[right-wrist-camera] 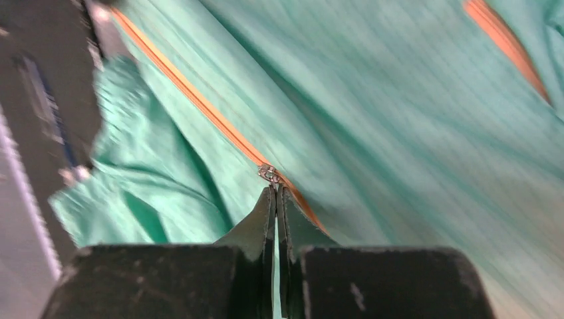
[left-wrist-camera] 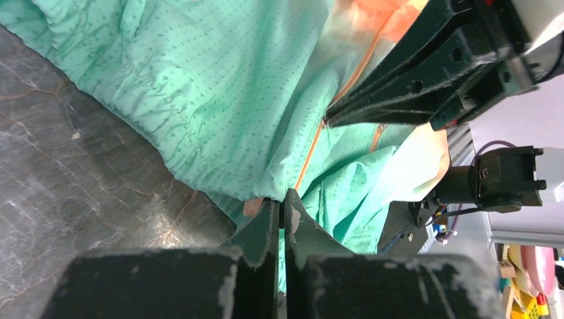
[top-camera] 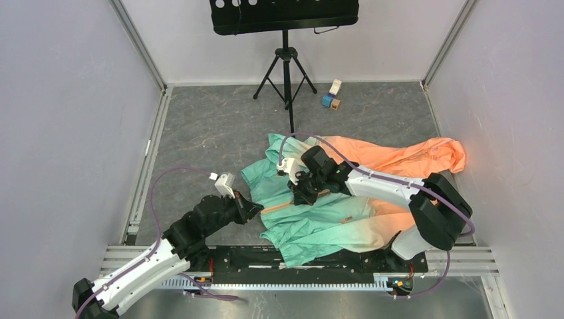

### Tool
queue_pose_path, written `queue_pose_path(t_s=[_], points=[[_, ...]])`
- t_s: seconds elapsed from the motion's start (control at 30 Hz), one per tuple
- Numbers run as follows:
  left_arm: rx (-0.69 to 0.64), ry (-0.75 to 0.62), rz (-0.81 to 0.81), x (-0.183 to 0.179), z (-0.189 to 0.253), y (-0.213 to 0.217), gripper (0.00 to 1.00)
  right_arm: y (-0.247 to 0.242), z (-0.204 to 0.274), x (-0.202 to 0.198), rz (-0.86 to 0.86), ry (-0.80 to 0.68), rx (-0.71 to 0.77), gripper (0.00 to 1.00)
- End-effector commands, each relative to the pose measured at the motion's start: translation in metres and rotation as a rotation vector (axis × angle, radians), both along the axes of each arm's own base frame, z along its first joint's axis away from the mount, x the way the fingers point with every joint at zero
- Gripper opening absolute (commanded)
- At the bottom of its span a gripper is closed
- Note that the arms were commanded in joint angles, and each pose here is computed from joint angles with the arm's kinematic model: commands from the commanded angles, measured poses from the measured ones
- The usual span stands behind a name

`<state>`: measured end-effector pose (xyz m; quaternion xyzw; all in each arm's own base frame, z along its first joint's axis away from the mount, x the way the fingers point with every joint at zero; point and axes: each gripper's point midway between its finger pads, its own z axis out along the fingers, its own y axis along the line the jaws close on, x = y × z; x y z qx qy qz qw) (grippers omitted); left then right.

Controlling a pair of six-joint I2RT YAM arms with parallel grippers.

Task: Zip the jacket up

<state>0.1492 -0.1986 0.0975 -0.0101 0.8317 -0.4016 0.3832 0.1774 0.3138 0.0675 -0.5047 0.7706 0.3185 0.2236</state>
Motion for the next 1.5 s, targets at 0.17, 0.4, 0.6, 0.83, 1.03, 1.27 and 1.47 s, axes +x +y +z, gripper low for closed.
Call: queue_pose_path(t_s=[0.17, 0.4, 0.6, 0.83, 1.03, 1.27, 1.47], points=[[0.061, -0.109, 0.094, 0.02, 0.006, 0.017, 0.02, -0.164, -0.008, 0.07, 0.074, -0.416, -0.632, 0.0], [0.143, -0.085, 0.211, 0.028, -0.016, 0.039, 0.02, -0.288, 0.007, 0.119, -0.275, -0.441, -0.934, 0.0], [0.171, -0.086, 0.294, 0.036, -0.024, 0.052, 0.02, -0.386, 0.032, 0.144, -0.597, -0.481, -1.161, 0.0], [0.144, -0.092, 0.34, 0.038, -0.028, 0.056, 0.02, -0.45, 0.076, 0.186, -0.857, -0.563, -1.298, 0.0], [0.145, -0.1, 0.367, 0.039, -0.024, 0.061, 0.02, -0.509, 0.069, 0.193, -0.961, -0.512, -1.397, 0.01], [0.146, -0.098, 0.346, 0.04, -0.028, 0.056, 0.02, -0.529, 0.052, 0.204, -0.965, -0.486, -1.389, 0.01], [0.149, -0.113, 0.334, 0.045, -0.015, 0.05, 0.23, -0.484, 0.072, 0.218, -1.25, -0.549, -1.021, 0.61]])
